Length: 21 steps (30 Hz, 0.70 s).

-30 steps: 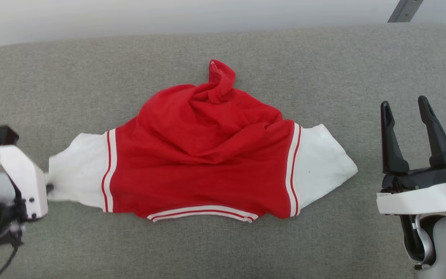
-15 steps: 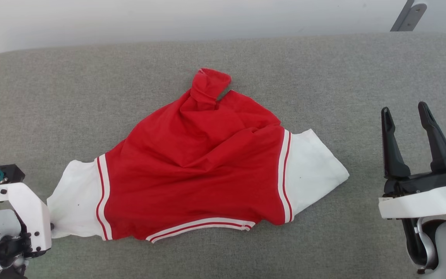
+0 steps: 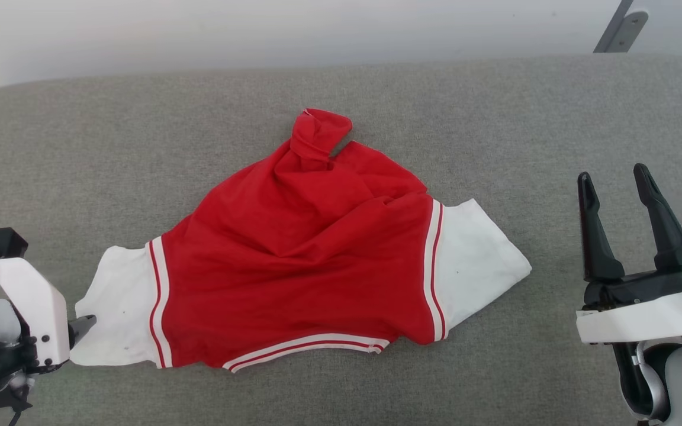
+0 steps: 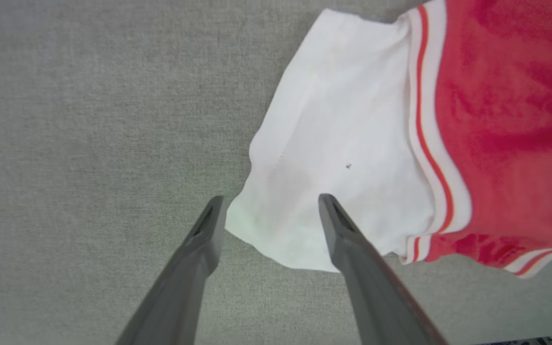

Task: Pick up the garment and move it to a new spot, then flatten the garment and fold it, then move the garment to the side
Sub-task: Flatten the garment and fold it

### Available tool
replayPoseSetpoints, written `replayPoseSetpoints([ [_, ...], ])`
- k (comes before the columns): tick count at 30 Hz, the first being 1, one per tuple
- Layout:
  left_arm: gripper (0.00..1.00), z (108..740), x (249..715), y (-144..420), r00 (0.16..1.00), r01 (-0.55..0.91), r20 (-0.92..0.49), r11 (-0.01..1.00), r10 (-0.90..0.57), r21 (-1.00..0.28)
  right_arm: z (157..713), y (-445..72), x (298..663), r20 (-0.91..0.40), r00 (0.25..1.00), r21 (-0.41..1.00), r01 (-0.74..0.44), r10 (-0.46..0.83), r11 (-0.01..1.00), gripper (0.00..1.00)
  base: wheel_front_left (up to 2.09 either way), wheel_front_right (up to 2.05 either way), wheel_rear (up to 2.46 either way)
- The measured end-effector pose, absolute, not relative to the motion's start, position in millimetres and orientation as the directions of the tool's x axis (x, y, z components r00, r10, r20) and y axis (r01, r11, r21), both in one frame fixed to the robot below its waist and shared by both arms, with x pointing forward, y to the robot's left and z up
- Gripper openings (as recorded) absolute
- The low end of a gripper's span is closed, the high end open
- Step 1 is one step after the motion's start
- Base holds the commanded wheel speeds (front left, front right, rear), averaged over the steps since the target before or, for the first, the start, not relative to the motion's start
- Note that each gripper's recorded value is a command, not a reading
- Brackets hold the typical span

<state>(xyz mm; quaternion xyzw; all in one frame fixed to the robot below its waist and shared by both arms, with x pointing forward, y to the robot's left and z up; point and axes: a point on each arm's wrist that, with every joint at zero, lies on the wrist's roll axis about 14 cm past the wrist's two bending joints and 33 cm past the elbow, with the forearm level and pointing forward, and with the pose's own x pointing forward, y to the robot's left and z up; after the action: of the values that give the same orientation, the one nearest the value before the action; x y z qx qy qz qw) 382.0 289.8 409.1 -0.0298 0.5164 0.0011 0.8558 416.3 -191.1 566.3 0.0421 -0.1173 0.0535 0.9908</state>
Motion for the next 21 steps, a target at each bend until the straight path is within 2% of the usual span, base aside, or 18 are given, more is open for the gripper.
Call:
replayPoseSetpoints([
  [7,1.0,389,391,279,0.408,-0.005,-0.912,0.998,-0.051,-0.058,556,-193,421,0.198,0.975,0.067,-0.114,0.099,0.991,1.0,0.0,0.0,0.0],
  [11,1.0,370,387,286,0.341,-0.032,-0.94,0.999,-0.023,-0.036,551,-195,424,0.178,0.979,0.066,-0.111,0.098,0.992,1.0,0.0,0.0,0.0],
  [19,1.0,349,388,283,0.298,-0.079,-0.953,0.994,-0.051,-0.077,537,-189,430,0.112,0.987,0.072,-0.126,0.118,0.989,1.0,0.0,0.0,0.0],
  [20,0.2,348,387,281,0.291,-0.068,-0.955,0.994,-0.063,-0.086,534,-187,431,0.097,0.987,0.081,-0.133,0.125,0.988,1.0,0.0,0.0,0.0],
  [21,0.0,348,387,282,0.288,-0.077,-0.955,0.993,-0.065,-0.091,531,-185,432,0.078,0.988,0.088,-0.142,0.136,0.986,1.0,0.0,0.0,0.0],
])
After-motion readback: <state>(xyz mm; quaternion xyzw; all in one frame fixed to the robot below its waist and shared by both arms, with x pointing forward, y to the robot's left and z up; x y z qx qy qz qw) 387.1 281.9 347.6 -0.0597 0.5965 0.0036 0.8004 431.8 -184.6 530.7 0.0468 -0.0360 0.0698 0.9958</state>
